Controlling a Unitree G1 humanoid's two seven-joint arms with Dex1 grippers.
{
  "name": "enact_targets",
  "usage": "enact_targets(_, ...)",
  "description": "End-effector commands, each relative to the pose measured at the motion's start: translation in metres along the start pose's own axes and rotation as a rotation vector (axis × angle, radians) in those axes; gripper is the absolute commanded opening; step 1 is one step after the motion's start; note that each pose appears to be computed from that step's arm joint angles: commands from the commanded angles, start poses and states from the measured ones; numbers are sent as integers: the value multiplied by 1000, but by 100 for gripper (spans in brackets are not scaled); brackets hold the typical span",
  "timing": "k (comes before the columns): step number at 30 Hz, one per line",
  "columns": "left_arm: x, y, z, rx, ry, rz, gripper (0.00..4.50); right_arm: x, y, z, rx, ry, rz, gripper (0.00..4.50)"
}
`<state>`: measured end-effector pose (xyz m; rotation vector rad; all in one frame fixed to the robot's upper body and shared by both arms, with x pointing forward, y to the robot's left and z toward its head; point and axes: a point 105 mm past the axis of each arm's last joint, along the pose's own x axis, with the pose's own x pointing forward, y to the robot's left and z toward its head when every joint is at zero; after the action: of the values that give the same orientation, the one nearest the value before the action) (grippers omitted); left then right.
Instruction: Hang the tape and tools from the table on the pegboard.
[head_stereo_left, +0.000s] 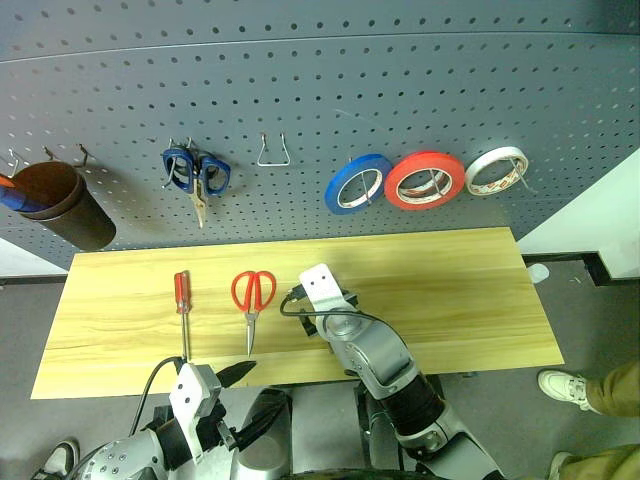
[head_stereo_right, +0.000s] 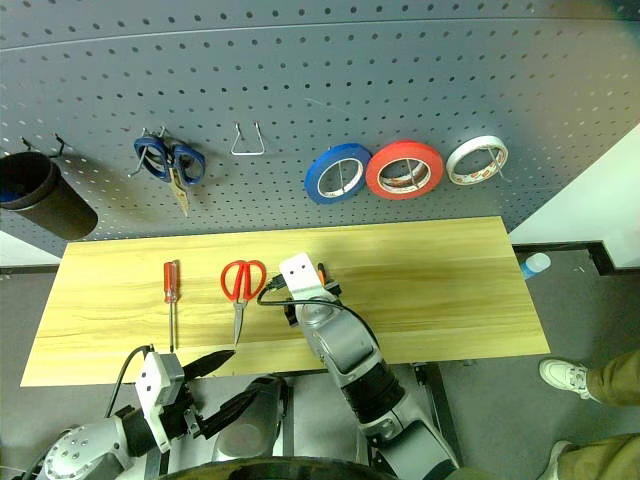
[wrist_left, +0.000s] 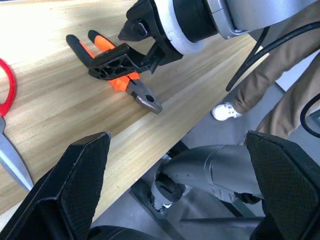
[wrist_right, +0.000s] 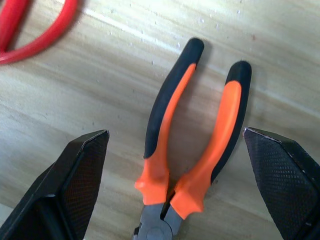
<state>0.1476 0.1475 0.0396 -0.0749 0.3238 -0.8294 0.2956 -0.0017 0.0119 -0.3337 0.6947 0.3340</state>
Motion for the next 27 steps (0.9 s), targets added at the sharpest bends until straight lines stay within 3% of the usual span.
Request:
enact_targets(1, -1, -7, 1, -1, -3, -22, 450, -9, 43, 0, 92, 28, 133, 449)
enact_targets(27, -3, -21, 5, -14, 1, -32, 450, 2, 33, -8, 74, 78, 100, 449)
